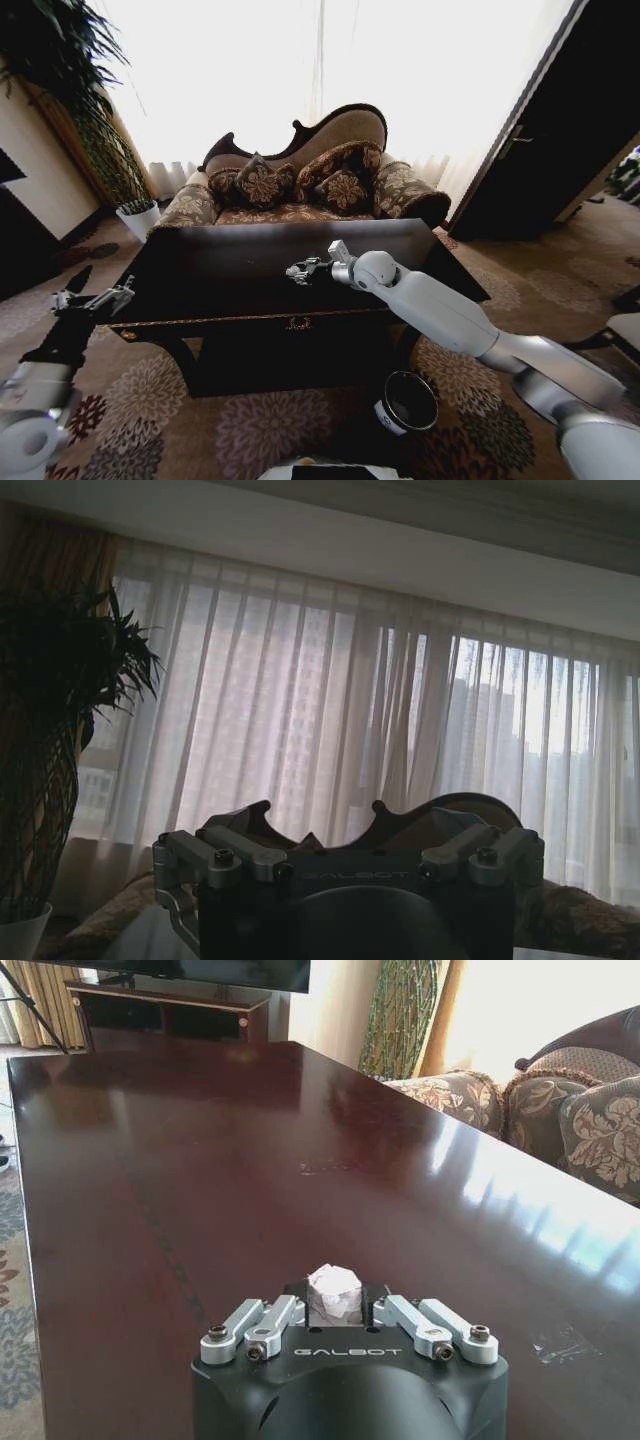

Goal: Move to the front of the table and place the trash on the table into the trash bin.

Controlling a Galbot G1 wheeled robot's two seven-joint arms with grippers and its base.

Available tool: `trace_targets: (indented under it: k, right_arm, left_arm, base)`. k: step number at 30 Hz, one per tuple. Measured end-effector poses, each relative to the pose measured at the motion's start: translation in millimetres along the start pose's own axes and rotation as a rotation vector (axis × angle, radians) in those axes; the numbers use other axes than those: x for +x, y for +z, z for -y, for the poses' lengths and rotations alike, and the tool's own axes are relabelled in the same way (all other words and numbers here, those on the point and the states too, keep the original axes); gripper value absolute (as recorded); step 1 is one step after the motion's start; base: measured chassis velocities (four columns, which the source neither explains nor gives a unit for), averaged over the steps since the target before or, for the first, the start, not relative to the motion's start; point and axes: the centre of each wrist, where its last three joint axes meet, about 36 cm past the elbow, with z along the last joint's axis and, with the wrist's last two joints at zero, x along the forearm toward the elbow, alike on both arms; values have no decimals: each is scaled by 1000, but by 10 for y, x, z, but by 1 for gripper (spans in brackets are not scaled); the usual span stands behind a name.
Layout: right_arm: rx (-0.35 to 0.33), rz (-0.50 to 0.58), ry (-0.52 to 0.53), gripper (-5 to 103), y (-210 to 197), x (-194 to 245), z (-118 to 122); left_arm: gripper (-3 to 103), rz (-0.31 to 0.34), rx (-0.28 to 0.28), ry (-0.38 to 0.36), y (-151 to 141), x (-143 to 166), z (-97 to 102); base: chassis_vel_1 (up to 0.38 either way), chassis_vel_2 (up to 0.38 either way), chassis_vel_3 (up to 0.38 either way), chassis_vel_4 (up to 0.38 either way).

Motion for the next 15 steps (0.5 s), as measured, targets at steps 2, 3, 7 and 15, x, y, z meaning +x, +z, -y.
trace_targets:
  k: [2,3,7,15]
  right_arm:
    - [0,0,-1,24,8,9,1]
    - [0,0,-1,24,8,9,1]
    - [1,1,-2,7,33,29,3]
    - [12,33,-6,2,4,128,-35]
  left_arm:
    - [100,0,1,0,2,-2,2]
    - [100,0,1,0,2,-2,2]
    - [100,0,2,0,8,-1,6]
    - [100,1,-1,1,-3,2,8]
  base:
    - [0,0,0,0]
    - [0,0,0,0]
    - [0,0,0,0]
    - [0,0,0,0]
